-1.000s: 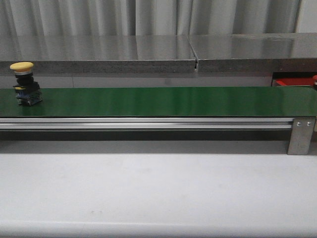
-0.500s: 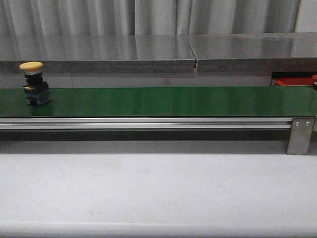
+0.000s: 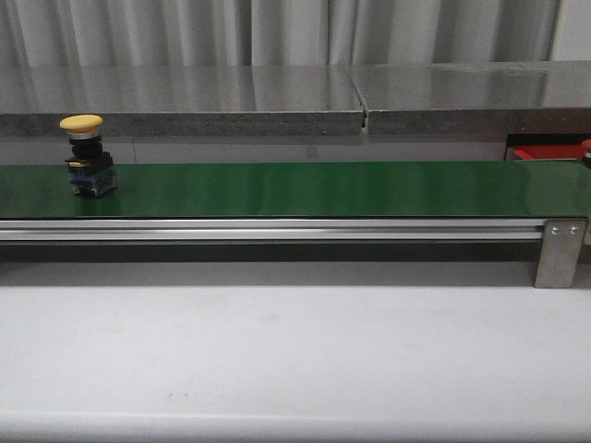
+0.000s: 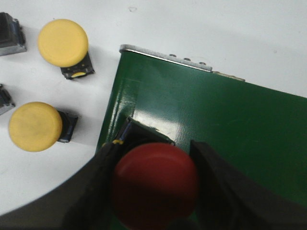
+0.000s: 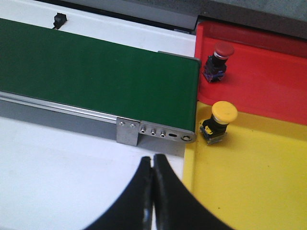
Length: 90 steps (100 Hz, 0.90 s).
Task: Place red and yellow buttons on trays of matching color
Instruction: 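Grasp the red button with the left gripper and set it on the belt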
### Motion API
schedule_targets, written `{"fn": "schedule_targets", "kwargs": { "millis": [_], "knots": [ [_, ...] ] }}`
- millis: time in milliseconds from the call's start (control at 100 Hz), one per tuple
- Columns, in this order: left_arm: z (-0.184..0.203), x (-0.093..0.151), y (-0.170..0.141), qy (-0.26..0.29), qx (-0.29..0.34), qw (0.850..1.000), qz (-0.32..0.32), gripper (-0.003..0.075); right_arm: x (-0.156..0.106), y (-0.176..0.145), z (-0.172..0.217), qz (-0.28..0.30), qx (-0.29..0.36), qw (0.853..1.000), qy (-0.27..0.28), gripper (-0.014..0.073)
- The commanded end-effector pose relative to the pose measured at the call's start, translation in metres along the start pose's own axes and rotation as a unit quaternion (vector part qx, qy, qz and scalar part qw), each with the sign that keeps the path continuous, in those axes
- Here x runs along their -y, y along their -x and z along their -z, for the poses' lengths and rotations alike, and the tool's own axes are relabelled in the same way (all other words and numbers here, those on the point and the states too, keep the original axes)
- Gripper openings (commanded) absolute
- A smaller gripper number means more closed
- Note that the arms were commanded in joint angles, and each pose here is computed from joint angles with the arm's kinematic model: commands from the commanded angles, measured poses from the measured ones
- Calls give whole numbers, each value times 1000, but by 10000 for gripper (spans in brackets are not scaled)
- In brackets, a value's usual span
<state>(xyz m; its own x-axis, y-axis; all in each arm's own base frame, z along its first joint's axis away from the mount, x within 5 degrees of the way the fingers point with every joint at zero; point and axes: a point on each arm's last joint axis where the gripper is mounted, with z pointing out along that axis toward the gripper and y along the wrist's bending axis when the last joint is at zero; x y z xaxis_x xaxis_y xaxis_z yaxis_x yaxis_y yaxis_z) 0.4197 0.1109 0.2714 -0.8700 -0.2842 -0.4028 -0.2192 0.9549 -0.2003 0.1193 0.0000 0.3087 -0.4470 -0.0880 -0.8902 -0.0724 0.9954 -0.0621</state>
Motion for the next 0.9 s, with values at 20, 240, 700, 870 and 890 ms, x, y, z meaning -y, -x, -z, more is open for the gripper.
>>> {"fn": "schedule_targets", "kwargs": {
  "millis": [20, 240, 700, 870, 890],
  "knots": [
    [20, 9, 7, -11, 35, 999, -2, 234, 2, 14, 6, 3, 47, 999, -12, -118],
    [18, 11, 7, -26, 33, 999, 7, 545, 2, 14, 6, 3, 47, 999, -12, -118],
    [77, 52, 5, -50, 109, 990, -77, 213, 2, 14, 6, 3, 47, 999, -12, -118],
    [109, 82, -6, -67, 129, 982, -116, -20, 2, 14, 6, 3, 47, 999, -12, -118],
    [113, 86, -8, -70, 132, 981, -120, -20, 2, 14, 6, 3, 47, 999, -12, -118]
  ]
}}
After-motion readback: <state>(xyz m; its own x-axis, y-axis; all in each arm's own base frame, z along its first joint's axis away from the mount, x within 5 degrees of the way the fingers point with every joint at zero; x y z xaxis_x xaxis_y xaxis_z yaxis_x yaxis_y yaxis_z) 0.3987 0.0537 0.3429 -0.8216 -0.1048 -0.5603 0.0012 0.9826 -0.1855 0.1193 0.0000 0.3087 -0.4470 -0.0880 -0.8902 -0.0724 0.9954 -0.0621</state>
